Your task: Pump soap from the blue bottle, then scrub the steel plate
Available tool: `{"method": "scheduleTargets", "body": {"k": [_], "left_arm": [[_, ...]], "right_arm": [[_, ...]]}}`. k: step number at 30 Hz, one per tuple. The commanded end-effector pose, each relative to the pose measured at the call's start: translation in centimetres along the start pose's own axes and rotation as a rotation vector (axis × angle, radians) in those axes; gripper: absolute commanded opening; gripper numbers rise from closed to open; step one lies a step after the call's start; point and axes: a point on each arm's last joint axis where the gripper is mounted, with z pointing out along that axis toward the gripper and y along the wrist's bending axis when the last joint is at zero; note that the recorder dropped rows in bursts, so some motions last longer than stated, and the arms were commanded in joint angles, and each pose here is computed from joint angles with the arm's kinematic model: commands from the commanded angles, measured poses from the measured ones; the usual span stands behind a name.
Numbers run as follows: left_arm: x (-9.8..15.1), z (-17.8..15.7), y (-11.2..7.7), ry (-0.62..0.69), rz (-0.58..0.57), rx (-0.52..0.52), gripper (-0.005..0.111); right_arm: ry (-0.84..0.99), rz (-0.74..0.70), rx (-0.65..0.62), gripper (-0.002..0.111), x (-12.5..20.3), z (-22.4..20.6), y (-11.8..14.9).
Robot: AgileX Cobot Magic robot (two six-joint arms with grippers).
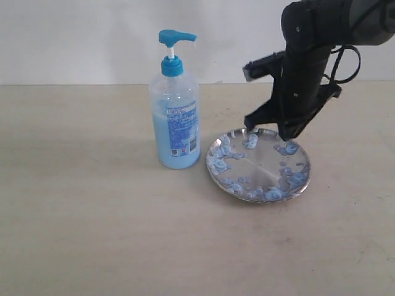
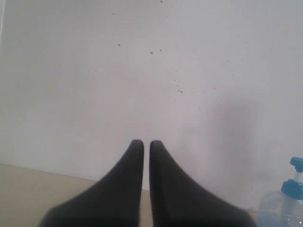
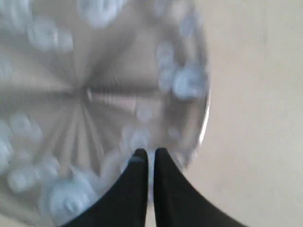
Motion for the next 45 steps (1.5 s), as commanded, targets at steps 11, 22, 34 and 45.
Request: {"method": "scheduleTargets", "body": {"k": [11,22,34,45], "left_arm": [[-0.2,0.0,0.0,-0.009,0.009,-0.002,0.004],[-0.2,0.0,0.0,-0.009,0.009,-0.002,0.004],[-0.2,0.0,0.0,-0.007,0.01,-0.003,0.004],[-0.2,0.0,0.0,-0.007,0.01,-0.003,0.004]], "right_arm": [[-0.071,-0.053,0.191,0.0,-1.7,1.4,1.7],[0.244,-0.372,0.205,0.0,1.5,3.1,3.2],[0.307,-0.666,0.041,0.0,2.3,2.3,5.4],[0.3,-0.639,0.013,0.0,2.5,2.6,6.5]]}}
